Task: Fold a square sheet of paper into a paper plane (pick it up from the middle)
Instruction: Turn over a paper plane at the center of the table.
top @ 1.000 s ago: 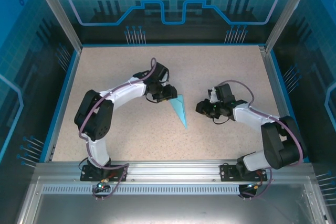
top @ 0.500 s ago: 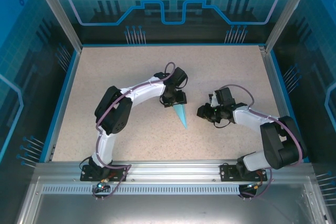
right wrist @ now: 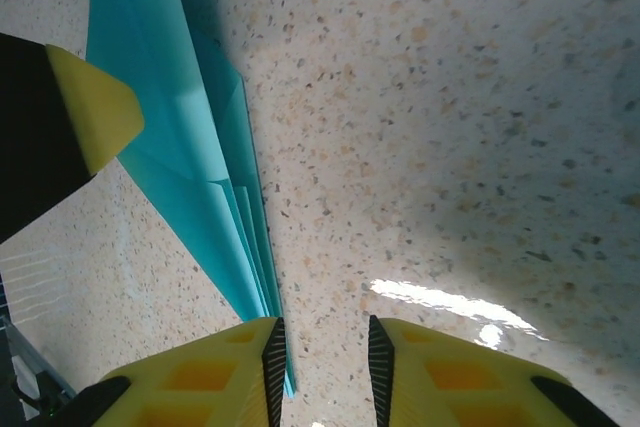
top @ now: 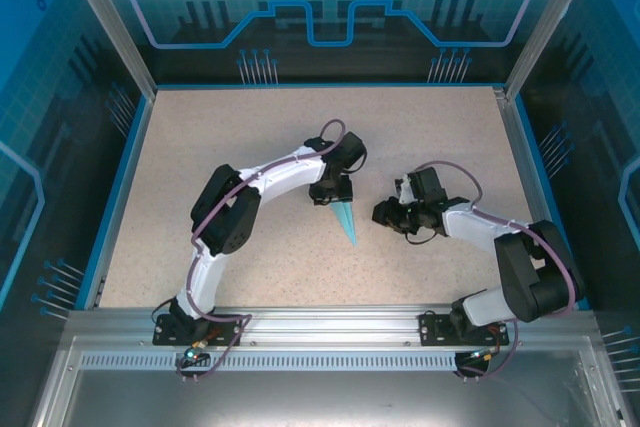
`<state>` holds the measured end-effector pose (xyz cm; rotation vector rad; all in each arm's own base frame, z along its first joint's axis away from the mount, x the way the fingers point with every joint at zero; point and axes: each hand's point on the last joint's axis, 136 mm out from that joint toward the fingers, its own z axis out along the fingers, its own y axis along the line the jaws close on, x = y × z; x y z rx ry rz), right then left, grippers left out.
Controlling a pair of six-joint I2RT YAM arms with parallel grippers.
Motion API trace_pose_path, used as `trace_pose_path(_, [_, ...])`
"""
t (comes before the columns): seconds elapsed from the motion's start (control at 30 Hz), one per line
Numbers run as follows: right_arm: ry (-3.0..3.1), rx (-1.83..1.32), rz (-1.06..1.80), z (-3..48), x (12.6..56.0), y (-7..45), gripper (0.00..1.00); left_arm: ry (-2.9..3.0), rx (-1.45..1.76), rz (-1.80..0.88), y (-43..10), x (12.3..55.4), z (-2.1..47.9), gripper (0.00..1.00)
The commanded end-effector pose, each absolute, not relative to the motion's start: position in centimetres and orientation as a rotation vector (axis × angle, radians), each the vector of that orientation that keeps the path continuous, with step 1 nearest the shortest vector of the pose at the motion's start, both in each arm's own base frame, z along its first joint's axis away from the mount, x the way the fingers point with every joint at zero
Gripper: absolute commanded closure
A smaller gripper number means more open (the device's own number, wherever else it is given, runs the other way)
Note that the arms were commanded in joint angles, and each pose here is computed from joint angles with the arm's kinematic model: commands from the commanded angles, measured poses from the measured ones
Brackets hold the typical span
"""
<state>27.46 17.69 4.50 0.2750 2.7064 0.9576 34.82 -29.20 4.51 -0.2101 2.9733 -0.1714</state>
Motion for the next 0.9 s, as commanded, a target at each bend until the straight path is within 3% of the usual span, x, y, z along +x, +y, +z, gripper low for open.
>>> trace_pose_path(0.0, [2.702,0.183,0.999,5.3,27.9,19.5,0.69,2.902,-0.196,-0.182,-28.4,34.8,6.9,0.56])
trace_pose_path(0.13, [2.71,0.128,1.008,5.2,28.2,20.8,0.68,2.86,-0.178,-0.211,-27.9,34.8,7.5,0.71])
trace_pose_path(0.27, [2.708,0.069,1.034,5.2,28.5,22.2,0.67,2.856,-0.18,-0.217,-27.2,34.3,7.3,0.78])
trace_pose_path(0.5, [2.715,-0.021,1.078,5.0,29.0,24.3,0.64,2.865,-0.183,-0.223,-26.4,33.6,6.6,0.86])
trace_pose_path(0.87, [2.742,-0.106,1.068,4.1,29.6,25.9,0.57,2.877,-0.209,-0.227,-24.9,33.2,6.0,0.88])
